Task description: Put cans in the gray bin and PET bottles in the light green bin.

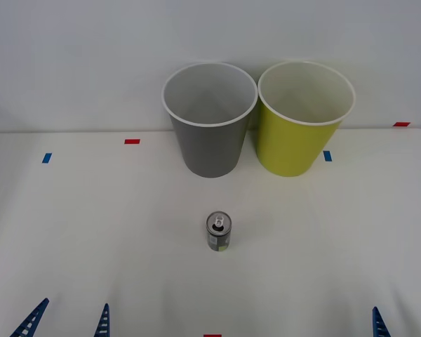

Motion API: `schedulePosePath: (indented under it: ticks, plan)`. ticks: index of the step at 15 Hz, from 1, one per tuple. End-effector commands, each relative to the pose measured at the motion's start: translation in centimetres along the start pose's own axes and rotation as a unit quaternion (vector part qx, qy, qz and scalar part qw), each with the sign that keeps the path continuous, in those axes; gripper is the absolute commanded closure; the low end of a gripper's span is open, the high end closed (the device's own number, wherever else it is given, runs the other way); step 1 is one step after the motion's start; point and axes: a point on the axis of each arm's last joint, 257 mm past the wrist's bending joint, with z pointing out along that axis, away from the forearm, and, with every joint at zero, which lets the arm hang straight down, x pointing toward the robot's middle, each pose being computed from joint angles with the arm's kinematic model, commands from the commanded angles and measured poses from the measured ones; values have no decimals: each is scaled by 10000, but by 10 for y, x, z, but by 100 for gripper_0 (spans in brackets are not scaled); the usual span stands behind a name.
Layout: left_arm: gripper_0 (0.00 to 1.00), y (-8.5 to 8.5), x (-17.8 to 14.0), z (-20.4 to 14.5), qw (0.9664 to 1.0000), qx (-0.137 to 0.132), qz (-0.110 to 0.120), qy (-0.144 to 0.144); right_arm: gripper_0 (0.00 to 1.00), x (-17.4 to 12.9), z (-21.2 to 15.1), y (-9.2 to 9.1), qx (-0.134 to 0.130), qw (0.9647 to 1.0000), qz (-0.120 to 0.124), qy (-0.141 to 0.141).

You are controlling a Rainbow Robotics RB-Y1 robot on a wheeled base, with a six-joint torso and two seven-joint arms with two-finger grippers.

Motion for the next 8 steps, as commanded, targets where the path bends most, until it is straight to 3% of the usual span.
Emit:
schedulePosePath:
  ticks: [1,8]
  plan:
    - [0,0,0,0,10000,0,0,0,12,0,0,0,0,10000,0,0]
    - [0,0,0,0,10000,0,0,0,12,0,0,0,0,10000,0,0]
